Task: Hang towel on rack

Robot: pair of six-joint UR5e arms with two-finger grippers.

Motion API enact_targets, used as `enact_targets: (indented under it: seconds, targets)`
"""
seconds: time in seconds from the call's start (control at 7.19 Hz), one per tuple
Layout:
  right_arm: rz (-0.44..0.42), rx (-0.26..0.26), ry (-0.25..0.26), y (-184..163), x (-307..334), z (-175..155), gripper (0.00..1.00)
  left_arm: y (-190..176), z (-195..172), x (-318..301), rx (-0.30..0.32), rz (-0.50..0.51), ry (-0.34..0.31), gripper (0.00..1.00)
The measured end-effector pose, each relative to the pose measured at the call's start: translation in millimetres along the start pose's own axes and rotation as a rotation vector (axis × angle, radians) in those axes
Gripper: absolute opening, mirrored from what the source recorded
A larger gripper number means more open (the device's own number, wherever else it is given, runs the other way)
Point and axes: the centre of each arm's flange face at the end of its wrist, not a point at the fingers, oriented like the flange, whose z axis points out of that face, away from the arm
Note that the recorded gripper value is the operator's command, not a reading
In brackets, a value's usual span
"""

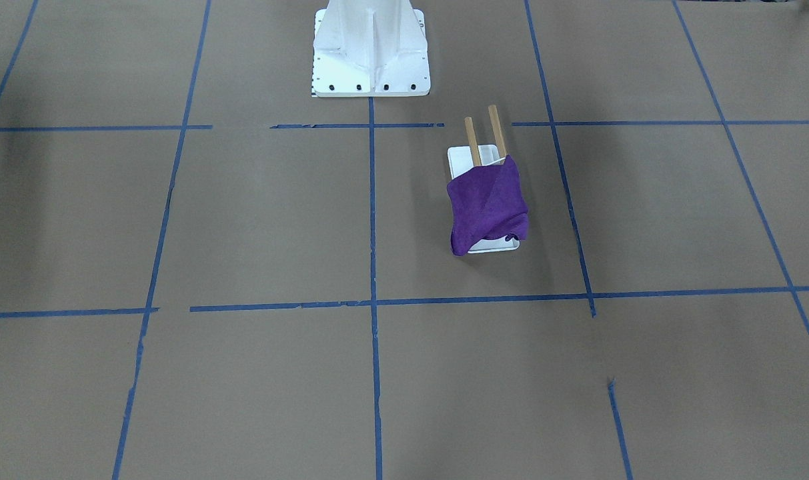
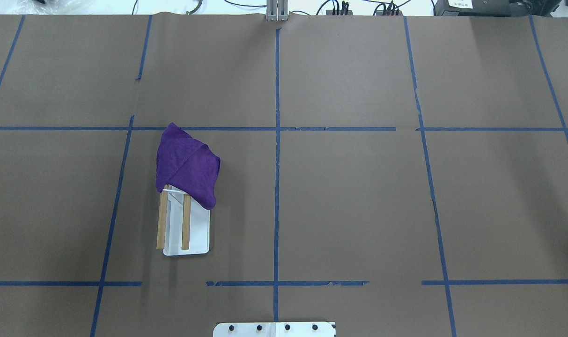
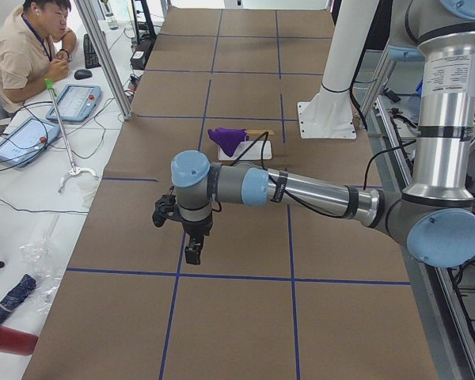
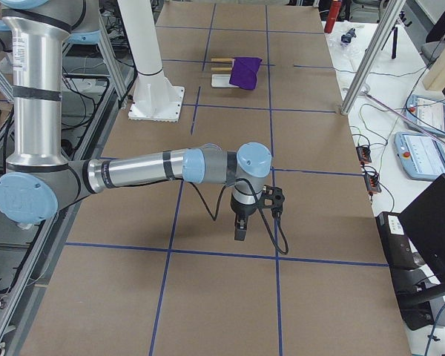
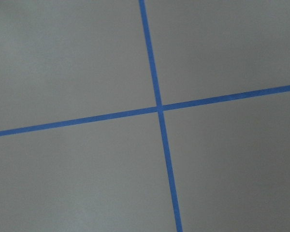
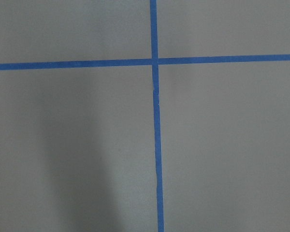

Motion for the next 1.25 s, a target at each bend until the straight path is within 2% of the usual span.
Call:
enact_targets:
  seconds: [0.14, 0.28, 0.7, 1.25]
  targets:
    - [0.000, 0.002, -0.003, 0, 0, 0, 1.00, 18, 5, -9, -0.003, -0.002, 0.046, 1.00]
    - [-0.001, 0.004, -0.004, 0, -1, -1, 1.00, 21, 3, -10, 0.005, 0.000, 0.066, 1.00]
    - [-0.002, 0.007, -0.004, -1, -2, -2, 1.00, 17, -6, -5, 0.025, 0.018, 0.070, 1.00]
    - [-0.002, 0.006, -0.004, -1, -2, -1, 1.00, 21, -4, -6, 0.021, 0.014, 0.071, 1.00]
